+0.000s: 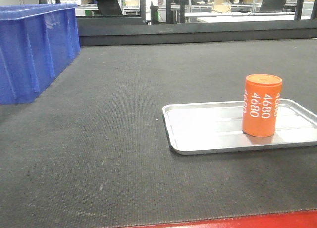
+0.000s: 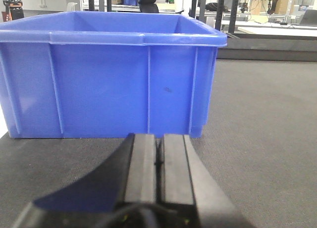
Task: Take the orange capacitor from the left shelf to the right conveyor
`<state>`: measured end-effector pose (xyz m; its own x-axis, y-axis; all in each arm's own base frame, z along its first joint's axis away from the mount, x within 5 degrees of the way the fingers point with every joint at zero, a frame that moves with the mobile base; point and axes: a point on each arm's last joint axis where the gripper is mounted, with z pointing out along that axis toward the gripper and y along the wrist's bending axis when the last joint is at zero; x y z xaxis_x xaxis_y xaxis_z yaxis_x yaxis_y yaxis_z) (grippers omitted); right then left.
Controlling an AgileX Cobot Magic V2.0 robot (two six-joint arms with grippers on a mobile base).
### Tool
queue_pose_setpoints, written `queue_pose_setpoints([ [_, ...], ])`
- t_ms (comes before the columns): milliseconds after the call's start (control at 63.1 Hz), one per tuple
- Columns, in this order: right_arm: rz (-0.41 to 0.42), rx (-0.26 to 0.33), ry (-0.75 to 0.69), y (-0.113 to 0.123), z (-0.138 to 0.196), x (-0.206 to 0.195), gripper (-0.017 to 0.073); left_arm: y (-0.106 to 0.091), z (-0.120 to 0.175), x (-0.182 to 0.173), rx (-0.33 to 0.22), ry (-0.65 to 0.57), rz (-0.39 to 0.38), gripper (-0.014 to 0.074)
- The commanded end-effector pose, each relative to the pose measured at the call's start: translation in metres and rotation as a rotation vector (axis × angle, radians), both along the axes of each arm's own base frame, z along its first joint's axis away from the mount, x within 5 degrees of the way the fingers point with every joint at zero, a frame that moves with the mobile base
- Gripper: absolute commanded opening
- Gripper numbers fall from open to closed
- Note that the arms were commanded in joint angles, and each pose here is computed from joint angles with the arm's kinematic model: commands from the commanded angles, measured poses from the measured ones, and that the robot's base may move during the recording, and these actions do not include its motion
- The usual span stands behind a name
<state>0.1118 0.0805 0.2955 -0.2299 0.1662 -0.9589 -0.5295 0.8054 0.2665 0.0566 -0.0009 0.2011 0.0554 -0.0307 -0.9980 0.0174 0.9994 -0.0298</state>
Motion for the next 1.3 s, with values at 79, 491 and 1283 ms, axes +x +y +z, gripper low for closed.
queue_pose_setpoints([
  [79, -0.014, 0.014, -0.06, -0.001, 0.012, 0.001, 0.0047, 0.0, 0.001, 0.0, -0.004, -0.077, -0.005, -0.0126],
  [491, -0.138, 0.017, -0.32, -0.043, 0.038, -0.038, 0.0047, 0.0, 0.001, 0.0, -0.004, -0.077, -0.005, -0.0126],
  [1283, -0.346, -0.034, -0.399, -0.067, 0.012, -0.076, 0.0047, 0.0, 0.001, 0.0, -0.004, -0.077, -0.005, -0.0126],
])
